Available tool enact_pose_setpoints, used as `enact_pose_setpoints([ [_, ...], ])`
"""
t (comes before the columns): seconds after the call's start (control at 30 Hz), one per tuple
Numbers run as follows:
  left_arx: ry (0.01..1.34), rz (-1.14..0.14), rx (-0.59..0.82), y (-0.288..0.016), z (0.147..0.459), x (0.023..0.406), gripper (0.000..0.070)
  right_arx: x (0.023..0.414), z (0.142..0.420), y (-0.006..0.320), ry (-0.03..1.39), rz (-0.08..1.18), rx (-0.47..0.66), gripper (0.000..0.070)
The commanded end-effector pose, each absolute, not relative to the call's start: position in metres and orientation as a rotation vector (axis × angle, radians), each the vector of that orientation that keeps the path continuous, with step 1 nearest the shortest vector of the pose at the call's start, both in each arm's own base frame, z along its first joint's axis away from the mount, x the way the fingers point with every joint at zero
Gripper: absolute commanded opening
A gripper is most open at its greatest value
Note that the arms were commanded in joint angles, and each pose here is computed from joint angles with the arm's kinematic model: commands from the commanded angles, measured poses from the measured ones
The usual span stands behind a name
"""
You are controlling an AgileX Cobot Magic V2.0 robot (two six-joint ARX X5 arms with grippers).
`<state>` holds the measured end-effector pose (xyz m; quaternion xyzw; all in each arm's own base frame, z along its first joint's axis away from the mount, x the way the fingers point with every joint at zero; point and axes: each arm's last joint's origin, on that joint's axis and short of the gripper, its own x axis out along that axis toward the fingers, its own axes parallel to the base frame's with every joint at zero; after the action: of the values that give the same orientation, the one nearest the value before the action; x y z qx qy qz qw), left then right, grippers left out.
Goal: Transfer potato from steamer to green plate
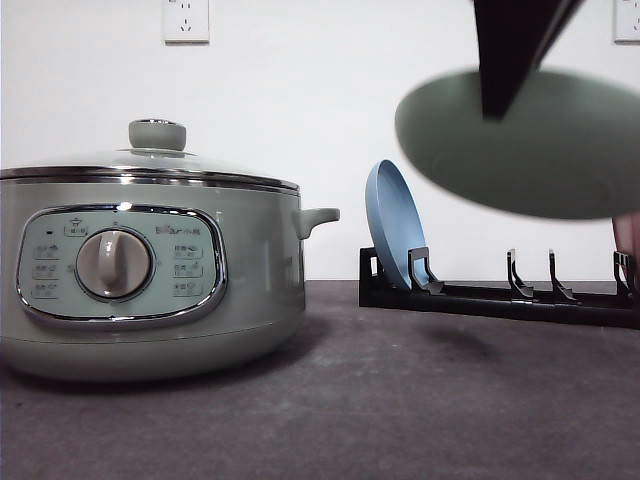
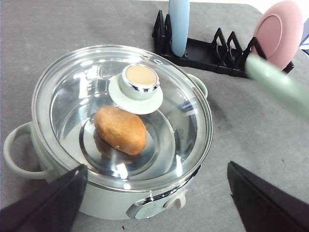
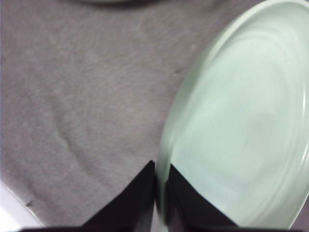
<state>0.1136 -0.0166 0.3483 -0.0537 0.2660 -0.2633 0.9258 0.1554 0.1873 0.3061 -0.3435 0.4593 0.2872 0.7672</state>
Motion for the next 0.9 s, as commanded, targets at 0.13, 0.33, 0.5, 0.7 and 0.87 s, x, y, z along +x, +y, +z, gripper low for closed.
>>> enact_pose_setpoints([
  [0.13, 0.519, -0.548, -0.1, -0.017, 0.355, 0.113, 0.0595, 0.144, 0.274, 0.202, 1.008, 0.647, -0.784, 0.0005],
  [0.33, 0.519, -0.548, -0.1, -0.017, 0.355, 0.113, 0.0595, 0.143, 0.243, 0.218, 1.049, 0.649, -0.866, 0.0005],
  [0.5, 0.52, -0.548, -0.1, -0.017, 0.355, 0.113, 0.0595, 0.148, 0.217, 0.234, 1.092, 0.631, -0.933, 0.0005],
  [0.7, 0.522, -0.548, -0.1, -0.017, 0.355, 0.113, 0.0595, 0.155, 0.192, 0.245, 1.14, 0.618, -0.96, 0.0005],
  [0.87, 0.522, -0.548, -0.1, -0.017, 0.355, 0.113, 0.0595, 0.156, 0.18, 0.249, 1.189, 0.63, -0.946, 0.0005],
])
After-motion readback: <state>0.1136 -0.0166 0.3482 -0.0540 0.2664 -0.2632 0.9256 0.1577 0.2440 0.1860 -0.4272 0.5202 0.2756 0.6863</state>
